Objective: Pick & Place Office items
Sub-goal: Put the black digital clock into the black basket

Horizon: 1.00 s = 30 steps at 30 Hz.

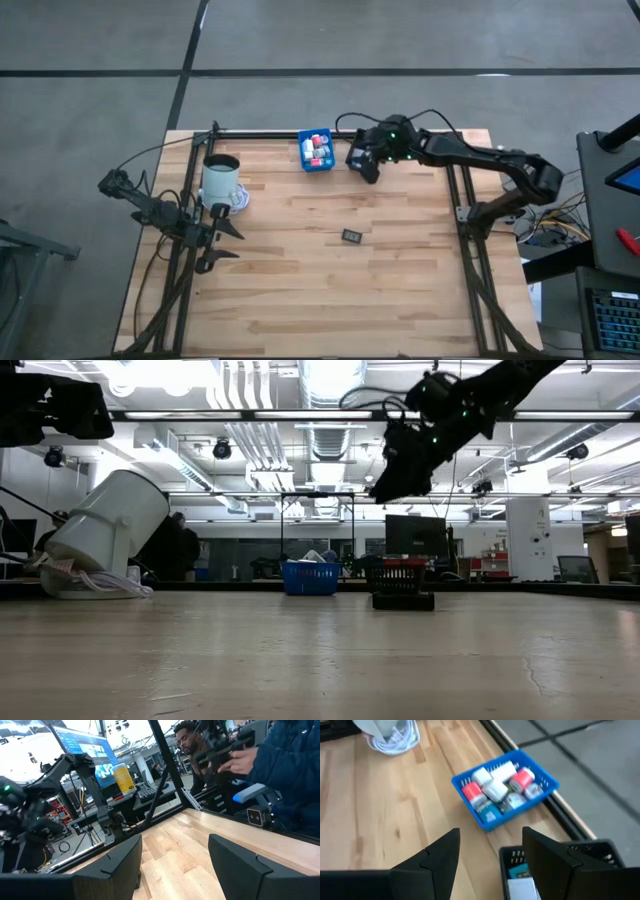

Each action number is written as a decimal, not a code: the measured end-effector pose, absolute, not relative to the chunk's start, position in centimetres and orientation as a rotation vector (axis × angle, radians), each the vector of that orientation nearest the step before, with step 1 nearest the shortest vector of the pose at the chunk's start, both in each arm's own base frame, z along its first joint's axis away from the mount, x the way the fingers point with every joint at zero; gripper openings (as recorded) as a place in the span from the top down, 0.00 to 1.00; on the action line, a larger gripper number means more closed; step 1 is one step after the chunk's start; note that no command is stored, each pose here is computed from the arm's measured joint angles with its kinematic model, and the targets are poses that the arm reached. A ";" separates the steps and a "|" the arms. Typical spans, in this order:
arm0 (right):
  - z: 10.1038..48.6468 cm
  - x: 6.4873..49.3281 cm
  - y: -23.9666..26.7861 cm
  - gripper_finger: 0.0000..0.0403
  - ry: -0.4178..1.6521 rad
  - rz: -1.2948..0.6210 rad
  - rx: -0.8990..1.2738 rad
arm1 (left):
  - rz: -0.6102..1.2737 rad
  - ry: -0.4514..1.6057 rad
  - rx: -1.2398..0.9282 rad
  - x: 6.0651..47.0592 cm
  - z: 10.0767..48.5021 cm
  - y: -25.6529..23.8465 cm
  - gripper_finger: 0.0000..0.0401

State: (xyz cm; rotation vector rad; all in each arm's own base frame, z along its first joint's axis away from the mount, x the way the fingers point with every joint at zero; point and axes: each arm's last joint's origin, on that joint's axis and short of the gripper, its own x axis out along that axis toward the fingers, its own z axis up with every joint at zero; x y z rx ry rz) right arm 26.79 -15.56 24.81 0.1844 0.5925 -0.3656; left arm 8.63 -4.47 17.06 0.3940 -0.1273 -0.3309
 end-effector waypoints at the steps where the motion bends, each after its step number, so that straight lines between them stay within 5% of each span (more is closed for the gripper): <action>1: 25.1 26.9 -15.0 0.48 0.582 -0.366 0.168 | -0.331 -0.127 0.394 8.6 17.1 -4.5 0.42; 11: 25.4 26.6 -9.2 0.48 0.513 -0.265 0.133 | -0.331 -0.127 0.394 8.6 17.1 -4.5 0.42; 22: 19.7 25.0 -3.5 0.48 0.318 -0.241 0.106 | -0.331 -0.128 0.394 8.6 17.1 -4.5 0.42; 30: 15.8 22.6 0.0 0.48 0.370 -0.152 0.032 | -0.331 -0.128 0.394 8.6 17.1 -4.5 0.42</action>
